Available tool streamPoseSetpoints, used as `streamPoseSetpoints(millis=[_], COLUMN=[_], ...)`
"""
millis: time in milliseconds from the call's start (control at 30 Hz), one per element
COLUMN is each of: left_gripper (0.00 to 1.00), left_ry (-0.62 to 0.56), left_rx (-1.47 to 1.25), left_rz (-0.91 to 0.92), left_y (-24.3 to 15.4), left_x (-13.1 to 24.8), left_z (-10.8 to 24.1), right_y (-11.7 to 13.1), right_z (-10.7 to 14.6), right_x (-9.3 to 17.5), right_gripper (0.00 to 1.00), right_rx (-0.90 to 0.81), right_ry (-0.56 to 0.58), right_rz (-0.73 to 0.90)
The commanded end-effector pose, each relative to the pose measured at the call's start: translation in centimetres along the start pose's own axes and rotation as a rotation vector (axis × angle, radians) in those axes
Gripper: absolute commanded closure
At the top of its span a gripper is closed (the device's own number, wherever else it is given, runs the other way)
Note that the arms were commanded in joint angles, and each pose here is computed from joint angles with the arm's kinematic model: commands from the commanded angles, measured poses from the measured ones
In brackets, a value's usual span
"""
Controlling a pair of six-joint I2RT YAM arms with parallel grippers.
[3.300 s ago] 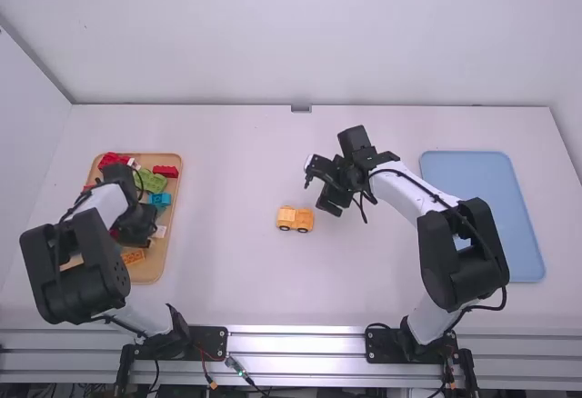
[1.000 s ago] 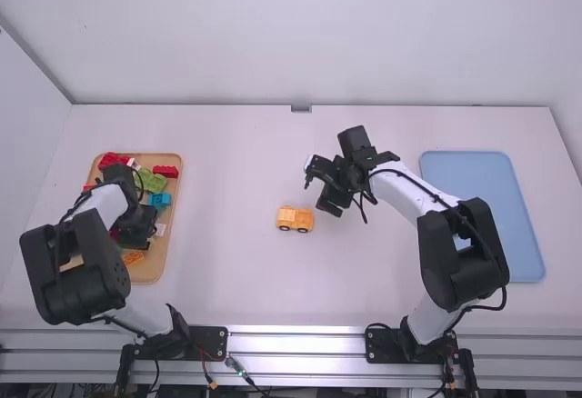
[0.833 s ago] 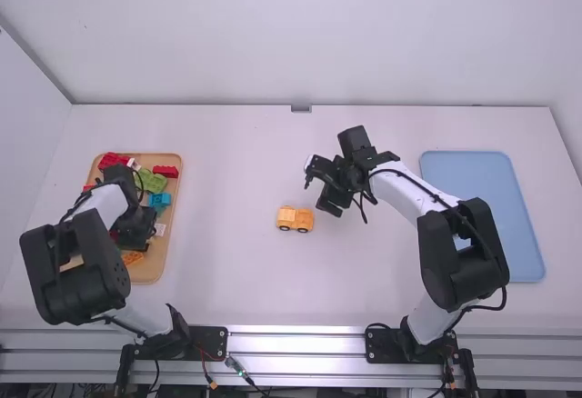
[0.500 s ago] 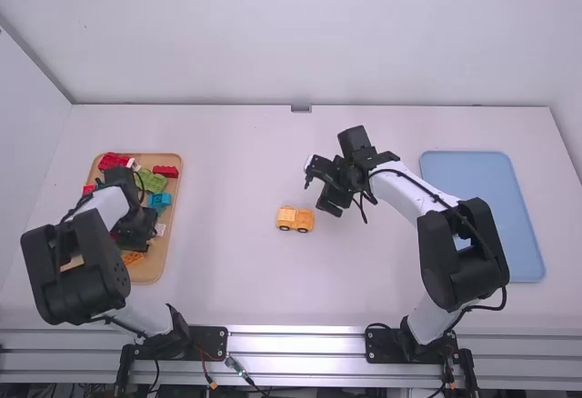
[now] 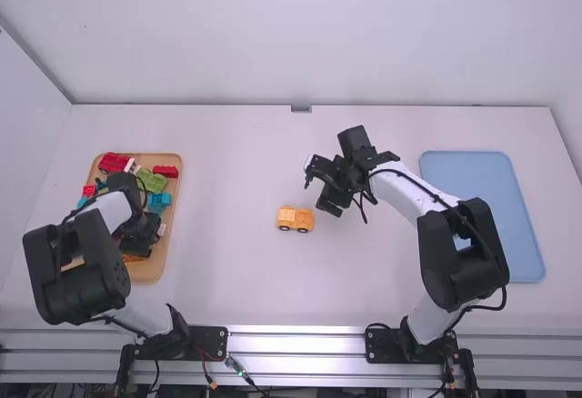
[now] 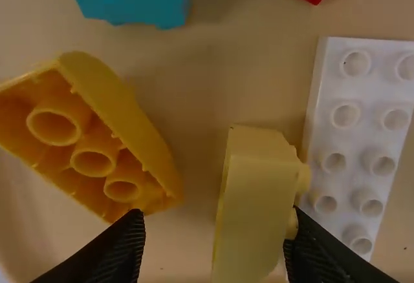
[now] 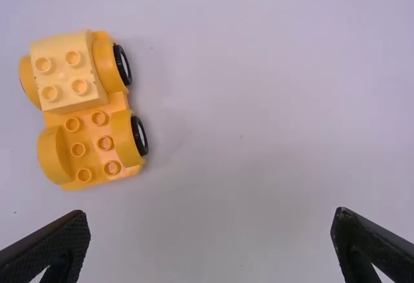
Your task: Assemble lego blocks to make yellow taxi
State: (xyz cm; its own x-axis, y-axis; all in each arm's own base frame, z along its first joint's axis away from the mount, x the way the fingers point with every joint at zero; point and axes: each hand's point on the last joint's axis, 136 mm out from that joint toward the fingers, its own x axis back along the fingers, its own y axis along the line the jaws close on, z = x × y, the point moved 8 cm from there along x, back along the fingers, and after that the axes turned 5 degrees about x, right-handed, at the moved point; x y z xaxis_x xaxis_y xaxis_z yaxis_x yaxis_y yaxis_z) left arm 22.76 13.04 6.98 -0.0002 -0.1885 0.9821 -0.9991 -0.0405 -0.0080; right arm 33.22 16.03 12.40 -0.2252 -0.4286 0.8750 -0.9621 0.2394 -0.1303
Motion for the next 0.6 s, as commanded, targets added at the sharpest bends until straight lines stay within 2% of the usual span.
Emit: streamPoseSetpoints(millis=[0, 367, 567], left_gripper=[0.43, 0.49, 0.59], left_ry=[0.001, -0.026, -0.03], left_rx=[-0.007, -0.007, -0.003], left_rz=[-0.021, 0.039, 0.055], left_y=[0.6, 0.4, 0.6], left_x=[-0.5, -1.6, -2.1], left_z=[0.2, 0.3, 0.6], right_y=[-0.2, -0.2, -0.2], right_z=[-0.8, -0.7, -0.7], right_x=[0.7, 0.7, 0.7], right_gripper=[0.01, 0.01, 0.01], right_rx=[0.011, 0.009, 0.009], right_ry=[-0.023, -0.022, -0.022], right_rz=[0.013, 0.012, 0.012])
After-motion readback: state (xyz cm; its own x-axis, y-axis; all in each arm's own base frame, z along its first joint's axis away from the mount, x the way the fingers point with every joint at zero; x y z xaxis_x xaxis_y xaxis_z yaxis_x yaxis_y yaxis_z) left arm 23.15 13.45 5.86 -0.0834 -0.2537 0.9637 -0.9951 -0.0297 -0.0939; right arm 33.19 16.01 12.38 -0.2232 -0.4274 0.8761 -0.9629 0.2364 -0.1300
